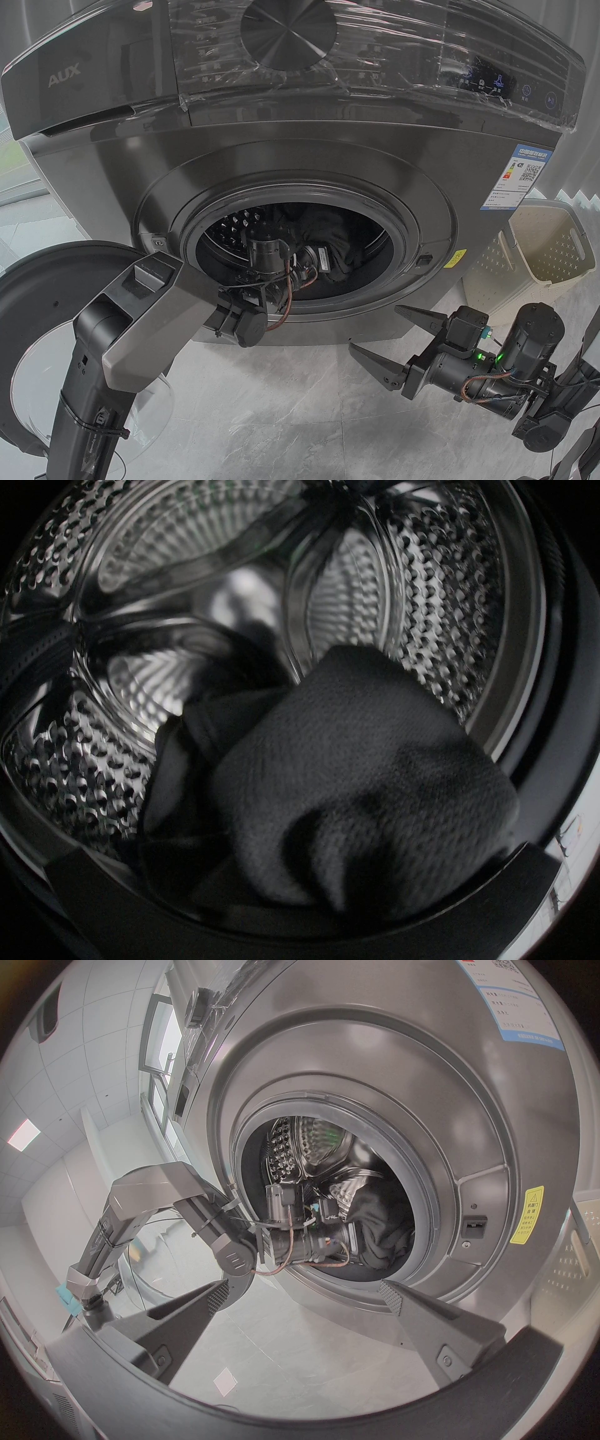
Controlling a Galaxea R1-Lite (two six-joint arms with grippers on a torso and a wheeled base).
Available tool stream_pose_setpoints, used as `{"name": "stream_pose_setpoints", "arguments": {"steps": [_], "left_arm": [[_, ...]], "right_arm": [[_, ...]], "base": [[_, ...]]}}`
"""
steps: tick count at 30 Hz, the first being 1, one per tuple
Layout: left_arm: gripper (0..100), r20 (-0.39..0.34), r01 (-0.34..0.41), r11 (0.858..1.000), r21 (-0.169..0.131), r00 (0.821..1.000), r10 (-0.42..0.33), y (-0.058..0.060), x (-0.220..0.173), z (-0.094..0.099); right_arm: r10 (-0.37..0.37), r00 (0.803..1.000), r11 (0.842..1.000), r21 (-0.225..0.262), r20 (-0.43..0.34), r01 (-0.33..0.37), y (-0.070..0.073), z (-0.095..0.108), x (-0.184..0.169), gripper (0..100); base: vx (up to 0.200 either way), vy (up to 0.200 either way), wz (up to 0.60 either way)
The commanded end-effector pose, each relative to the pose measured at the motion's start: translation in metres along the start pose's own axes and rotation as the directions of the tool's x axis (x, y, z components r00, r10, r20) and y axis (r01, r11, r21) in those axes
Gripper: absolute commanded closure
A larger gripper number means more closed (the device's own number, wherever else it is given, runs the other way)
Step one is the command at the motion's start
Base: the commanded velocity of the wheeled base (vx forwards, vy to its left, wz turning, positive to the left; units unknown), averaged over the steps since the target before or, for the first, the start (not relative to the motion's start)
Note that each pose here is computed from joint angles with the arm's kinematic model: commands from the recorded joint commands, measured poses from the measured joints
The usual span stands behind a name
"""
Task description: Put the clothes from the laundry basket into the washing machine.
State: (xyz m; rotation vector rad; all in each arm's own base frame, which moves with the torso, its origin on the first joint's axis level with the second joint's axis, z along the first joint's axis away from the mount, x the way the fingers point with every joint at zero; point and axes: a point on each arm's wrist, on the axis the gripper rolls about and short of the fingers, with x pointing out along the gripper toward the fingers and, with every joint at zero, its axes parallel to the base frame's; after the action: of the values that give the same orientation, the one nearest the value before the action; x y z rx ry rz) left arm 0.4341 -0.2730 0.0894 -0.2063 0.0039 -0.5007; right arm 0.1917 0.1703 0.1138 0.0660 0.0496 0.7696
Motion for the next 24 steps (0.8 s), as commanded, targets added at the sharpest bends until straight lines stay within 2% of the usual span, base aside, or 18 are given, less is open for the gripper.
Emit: {"name": "stream_pose_setpoints", "arguments": {"steps": [1, 4, 7, 10, 15, 16, 17, 19, 22, 24], "left_arm": [[100, 0.18, -0.099, 0.995, -0.027, 0.978, 0.102, 0.023, 0.03, 0.018], [100, 0.241, -0.126, 0.991, -0.037, 0.962, 0.131, 0.033, 0.037, 0.032], [100, 0.235, -0.168, 0.985, -0.04, 0.956, 0.173, 0.045, 0.039, 0.032], [100, 0.249, -0.18, 0.983, -0.041, 0.951, 0.185, 0.052, 0.038, 0.036], [100, 0.25, -0.181, 0.983, -0.04, 0.95, 0.185, 0.052, 0.038, 0.038], [0, 0.251, -0.172, 0.984, -0.041, 0.952, 0.177, 0.047, 0.037, 0.041], [0, 0.239, -0.17, 0.985, -0.041, 0.955, 0.175, 0.045, 0.036, 0.038], [0, 0.198, -0.157, 0.987, -0.037, 0.967, 0.161, 0.032, 0.03, 0.036], [0, 0.058, -0.138, 0.99, -0.015, 0.989, 0.139, 0.019, 0.007, 0.028], [0, -0.031, -0.11, 0.994, -0.002, 0.993, 0.11, 0.01, -0.011, 0.026]], "right_arm": [[0.001, 1.0, 1.0, 0.0, -0.002, -0.001, 0.0, -0.001, 0.001, 0], [0.0, 1.0, 1.0, 0.0, -0.004, 0.0, 0.0, -0.001, 0.001, 0], [0.002, 1.0, 1.0, 0.0, -0.006, -0.002, 0.0, -0.001, 0.001, 0], [0.002, 1.0, 1.0, 0.0, -0.006, -0.002, 0.0, -0.001, 0.001, 0], [0.002, 1.0, 1.0, 0.0, -0.007, -0.002, 0.0, -0.002, 0.001, 0], [0.002, 1.0, 1.0, 0.0, -0.007, -0.002, 0.0, -0.002, 0.001, 0], [0.002, 1.0, 1.0, 0.0, -0.007, -0.002, 0.0, -0.002, 0.001, 0], [0.002, 1.0, 1.0, 0.0, -0.007, -0.002, 0.0, -0.002, 0.001, 0], [0.0, 1.0, 1.0, 0.0, -0.007, 0.0, 0.0, -0.002, 0.001, 0], [0.002, 1.0, 1.0, 0.0, -0.004, -0.002, 0.0, -0.001, 0.001, 0]], "base": [[0.0, 0.0, 0.0], [0.0, 0.0, 0.0], [0.0, 0.0, 0.0], [0.0, 0.0, 0.0], [0.0, 0.0, 0.0], [0.0, 0.0, 0.0], [0.0, 0.0, 0.0], [0.0, 0.0, 0.0], [0.0, 0.0, 0.0], [0.0, 0.0, 0.0]]}}
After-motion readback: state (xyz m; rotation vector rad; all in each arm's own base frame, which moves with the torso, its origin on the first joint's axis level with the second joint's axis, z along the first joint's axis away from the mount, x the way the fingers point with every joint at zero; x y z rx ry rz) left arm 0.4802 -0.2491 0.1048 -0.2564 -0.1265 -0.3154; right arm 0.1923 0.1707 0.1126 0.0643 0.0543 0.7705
